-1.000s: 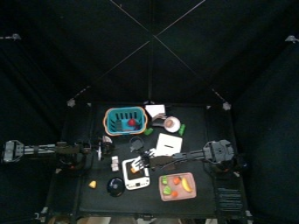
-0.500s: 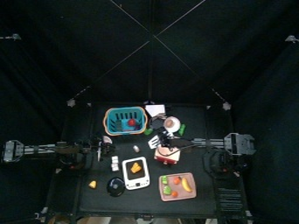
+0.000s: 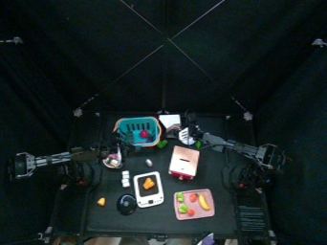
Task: Fix holder
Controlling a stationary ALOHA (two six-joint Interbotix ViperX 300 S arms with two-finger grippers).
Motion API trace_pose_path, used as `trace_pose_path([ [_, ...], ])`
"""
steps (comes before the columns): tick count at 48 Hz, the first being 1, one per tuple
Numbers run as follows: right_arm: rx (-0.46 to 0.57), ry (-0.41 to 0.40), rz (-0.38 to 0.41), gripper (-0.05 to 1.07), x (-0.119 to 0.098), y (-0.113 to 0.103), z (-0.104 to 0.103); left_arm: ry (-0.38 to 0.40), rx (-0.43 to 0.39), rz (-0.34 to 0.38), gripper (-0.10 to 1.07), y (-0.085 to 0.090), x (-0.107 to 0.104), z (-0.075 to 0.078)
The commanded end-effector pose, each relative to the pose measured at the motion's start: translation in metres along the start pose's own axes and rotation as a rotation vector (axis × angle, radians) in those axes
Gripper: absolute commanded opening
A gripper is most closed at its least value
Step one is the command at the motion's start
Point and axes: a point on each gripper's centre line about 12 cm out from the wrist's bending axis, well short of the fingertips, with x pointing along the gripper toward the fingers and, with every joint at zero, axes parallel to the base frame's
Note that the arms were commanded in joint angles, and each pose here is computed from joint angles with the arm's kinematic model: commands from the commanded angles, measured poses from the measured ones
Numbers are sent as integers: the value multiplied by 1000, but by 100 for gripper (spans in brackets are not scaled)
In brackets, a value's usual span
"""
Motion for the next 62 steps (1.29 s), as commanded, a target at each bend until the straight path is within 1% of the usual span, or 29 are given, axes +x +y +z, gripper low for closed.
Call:
trace_pose_path([
  [1, 18, -29, -19, 101, 4, -12, 13, -43, -25, 25, 44, 9, 21, 26],
  [7, 45, -40, -57, 101, 11, -31, 22, -54, -43, 18, 44, 17, 50, 39],
  [12, 86, -60, -83, 101, 12, -48, 30, -50, -58, 11, 44, 30, 82, 42],
  [18, 128, -87, -84, 101, 17, -64, 39, -63, -91, 11, 44, 48, 116, 47],
  [22, 127, -90, -68, 101, 23, -66, 38, -73, -115, 8, 44, 59, 139, 49],
  [26, 126, -83, -68, 101, 30, -68, 36, -79, -125, 7, 44, 67, 156, 49],
  [32, 146, -79, -89, 101, 35, -80, 35, -76, -131, 13, 44, 75, 173, 49],
  [38, 160, -76, -98, 101, 39, -87, 35, -69, -143, 35, 44, 82, 185, 47],
  [46, 182, -73, -110, 101, 41, -93, 34, -44, -166, 111, 44, 93, 194, 47],
  [53, 179, -76, -99, 101, 46, -93, 35, -17, -168, 147, 44, 97, 194, 42],
  [56, 182, -78, -90, 101, 49, -92, 35, -10, -171, 150, 44, 97, 192, 39],
  [62, 185, -69, -97, 101, 58, -95, 34, -9, -171, 150, 44, 95, 185, 39],
])
